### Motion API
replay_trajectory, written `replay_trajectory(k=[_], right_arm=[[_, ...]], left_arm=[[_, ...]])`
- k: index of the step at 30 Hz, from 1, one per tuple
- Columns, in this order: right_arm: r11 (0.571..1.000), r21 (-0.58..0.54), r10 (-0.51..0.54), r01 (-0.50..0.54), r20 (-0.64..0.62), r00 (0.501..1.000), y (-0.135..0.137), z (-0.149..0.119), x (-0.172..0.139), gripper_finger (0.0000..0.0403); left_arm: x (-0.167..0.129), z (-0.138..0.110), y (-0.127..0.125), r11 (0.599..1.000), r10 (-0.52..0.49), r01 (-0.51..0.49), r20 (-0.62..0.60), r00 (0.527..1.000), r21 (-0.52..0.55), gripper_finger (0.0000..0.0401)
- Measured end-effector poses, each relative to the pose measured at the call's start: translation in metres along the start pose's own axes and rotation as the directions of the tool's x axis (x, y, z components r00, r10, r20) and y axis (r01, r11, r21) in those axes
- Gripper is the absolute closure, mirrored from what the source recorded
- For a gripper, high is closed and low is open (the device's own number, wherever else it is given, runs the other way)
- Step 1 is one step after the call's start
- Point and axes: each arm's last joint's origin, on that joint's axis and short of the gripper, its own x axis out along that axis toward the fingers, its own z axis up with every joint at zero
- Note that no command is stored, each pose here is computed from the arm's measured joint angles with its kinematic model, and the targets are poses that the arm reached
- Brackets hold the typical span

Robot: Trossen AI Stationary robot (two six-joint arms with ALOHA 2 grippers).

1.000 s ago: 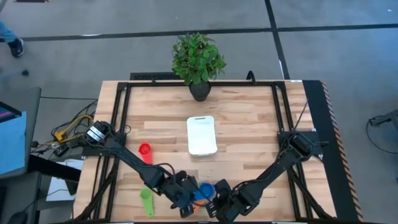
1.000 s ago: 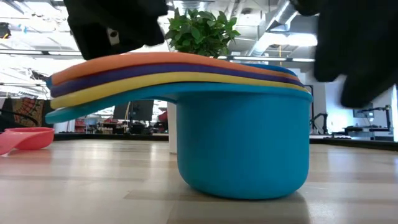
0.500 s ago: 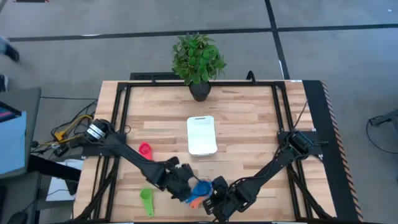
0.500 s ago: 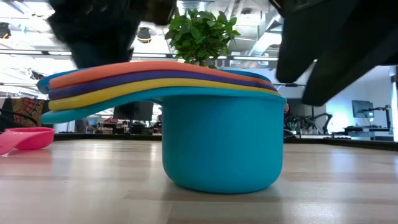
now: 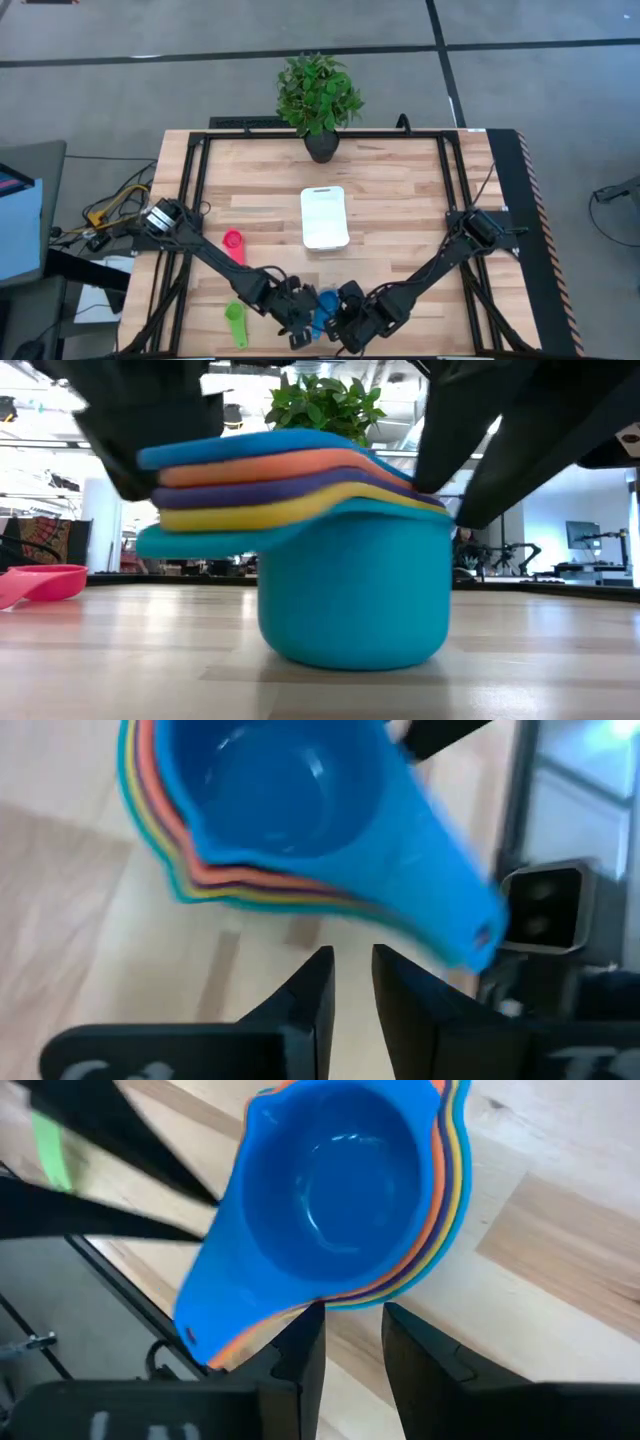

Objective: Nest measuring cups in basket
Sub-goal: Stack the blue measuring cup on top of the orange measuring cup, then stack the pink measuring cup on top of the blue measuring cup

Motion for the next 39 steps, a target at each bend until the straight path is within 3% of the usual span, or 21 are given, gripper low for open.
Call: replay_trajectory(k=[6, 12, 19, 23, 25, 28, 32, 35, 39], right_arm=[[1.000, -0.013, -0.008, 0.007, -0.016, 1.000, 0.005, -0.003, -0.007, 0.0279], [0.990, -0.121, -0.076, 0.072, -0.034, 0.996, 0.015, 0.000, -0.038, 0.0276], [0.926, -0.278, -0.249, 0.256, 0.063, 0.967, 0.000, 0.050, -0.097, 0.0270], [0.863, -0.299, -0.343, 0.408, 0.247, 0.906, -0.026, 0.083, -0.133, 0.0269], [0.843, -0.286, -0.385, 0.456, 0.274, 0.881, -0.046, 0.097, -0.145, 0.0271], [0.861, -0.276, -0.354, 0.428, 0.279, 0.893, -0.076, 0.112, -0.158, 0.0274], [0.914, -0.279, -0.219, 0.294, 0.269, 0.938, -0.117, 0.127, -0.161, 0.0275], [0.950, -0.276, -0.078, 0.146, 0.242, 0.967, -0.142, 0.134, -0.159, 0.0275], [0.962, -0.274, 0.064, 0.000, 0.225, 0.972, -0.170, 0.143, -0.152, 0.0275]], left_arm=[[-0.018, -0.002, 0.007, 0.996, 0.084, -0.086, -0.076, 0.994, -0.014, 0.0342], [-0.061, 0.006, 0.021, 0.965, 0.261, -0.260, -0.070, 0.963, 0.024, 0.0342], [-0.104, 0.027, 0.065, 0.841, 0.533, -0.538, -0.081, 0.842, -0.057, 0.0342], [-0.113, 0.035, 0.091, 0.797, 0.584, -0.591, -0.092, 0.806, -0.124, 0.0342], [-0.116, 0.033, 0.107, 0.777, 0.592, -0.602, -0.111, 0.798, -0.185, 0.0342], [-0.121, 0.029, 0.130, 0.756, 0.581, -0.587, -0.116, 0.806, -0.292, 0.0342], [-0.132, 0.022, 0.150, 0.713, 0.574, -0.562, -0.111, 0.811, -0.420, 0.0342], [-0.139, 0.019, 0.159, 0.654, 0.595, -0.548, -0.093, 0.799, -0.522, 0.0342], [-0.146, 0.012, 0.169, 0.554, 0.632, -0.562, -0.128, 0.764, -0.615, 0.0325]])
